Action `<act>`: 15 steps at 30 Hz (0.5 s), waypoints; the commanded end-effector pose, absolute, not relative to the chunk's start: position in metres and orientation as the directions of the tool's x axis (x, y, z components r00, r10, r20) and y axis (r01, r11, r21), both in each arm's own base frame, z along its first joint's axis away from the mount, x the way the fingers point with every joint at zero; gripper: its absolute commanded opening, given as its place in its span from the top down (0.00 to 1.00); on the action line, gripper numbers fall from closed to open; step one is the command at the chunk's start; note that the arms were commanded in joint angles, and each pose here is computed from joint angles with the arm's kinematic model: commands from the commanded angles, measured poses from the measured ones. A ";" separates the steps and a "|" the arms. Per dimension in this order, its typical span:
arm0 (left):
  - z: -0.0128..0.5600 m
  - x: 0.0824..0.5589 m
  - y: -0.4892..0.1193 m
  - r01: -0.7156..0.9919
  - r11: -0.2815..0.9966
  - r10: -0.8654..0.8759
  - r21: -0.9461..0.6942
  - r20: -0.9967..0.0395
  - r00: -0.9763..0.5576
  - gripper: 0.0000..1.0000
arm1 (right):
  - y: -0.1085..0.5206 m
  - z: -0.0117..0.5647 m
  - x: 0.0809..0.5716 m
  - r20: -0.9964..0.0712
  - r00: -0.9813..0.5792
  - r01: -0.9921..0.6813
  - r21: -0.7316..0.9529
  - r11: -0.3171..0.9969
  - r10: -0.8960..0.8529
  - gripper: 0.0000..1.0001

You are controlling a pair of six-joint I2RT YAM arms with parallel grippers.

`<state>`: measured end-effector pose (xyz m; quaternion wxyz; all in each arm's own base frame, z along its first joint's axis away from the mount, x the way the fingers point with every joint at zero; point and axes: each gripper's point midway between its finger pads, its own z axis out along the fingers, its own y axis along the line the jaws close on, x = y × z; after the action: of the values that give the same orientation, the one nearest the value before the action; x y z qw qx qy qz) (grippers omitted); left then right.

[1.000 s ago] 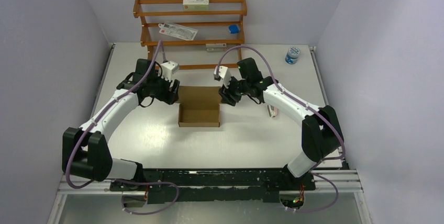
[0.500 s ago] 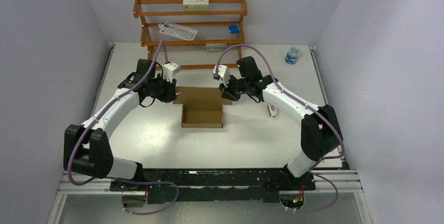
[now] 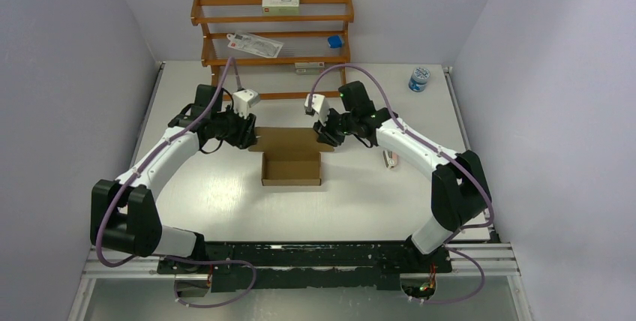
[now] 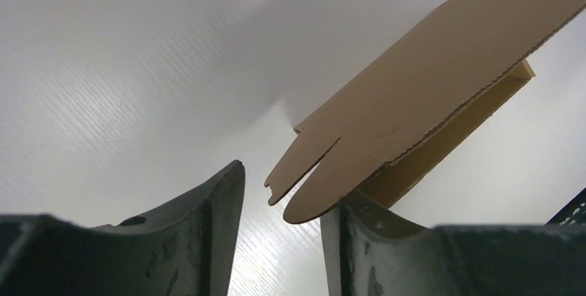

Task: Fold the paper box

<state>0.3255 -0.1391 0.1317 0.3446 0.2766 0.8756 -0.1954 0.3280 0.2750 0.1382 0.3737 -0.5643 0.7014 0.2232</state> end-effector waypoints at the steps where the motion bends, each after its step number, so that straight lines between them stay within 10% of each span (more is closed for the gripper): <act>1: 0.151 0.339 -0.138 0.629 0.770 0.355 -0.107 -0.747 -0.562 0.50 | 0.269 0.150 0.327 -0.772 -0.043 -0.952 -0.162 0.261 -0.634 0.67; 15: 0.151 0.334 -0.162 0.714 0.687 0.406 -0.134 -0.744 -0.530 0.46 | 0.254 0.134 0.318 -0.689 -0.070 -0.948 -0.178 0.263 -0.722 0.63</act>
<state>0.3357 -0.1489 0.1464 0.3576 0.3014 0.8620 -0.1958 0.3206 0.2563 0.1408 0.3651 -0.5753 0.7098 0.1786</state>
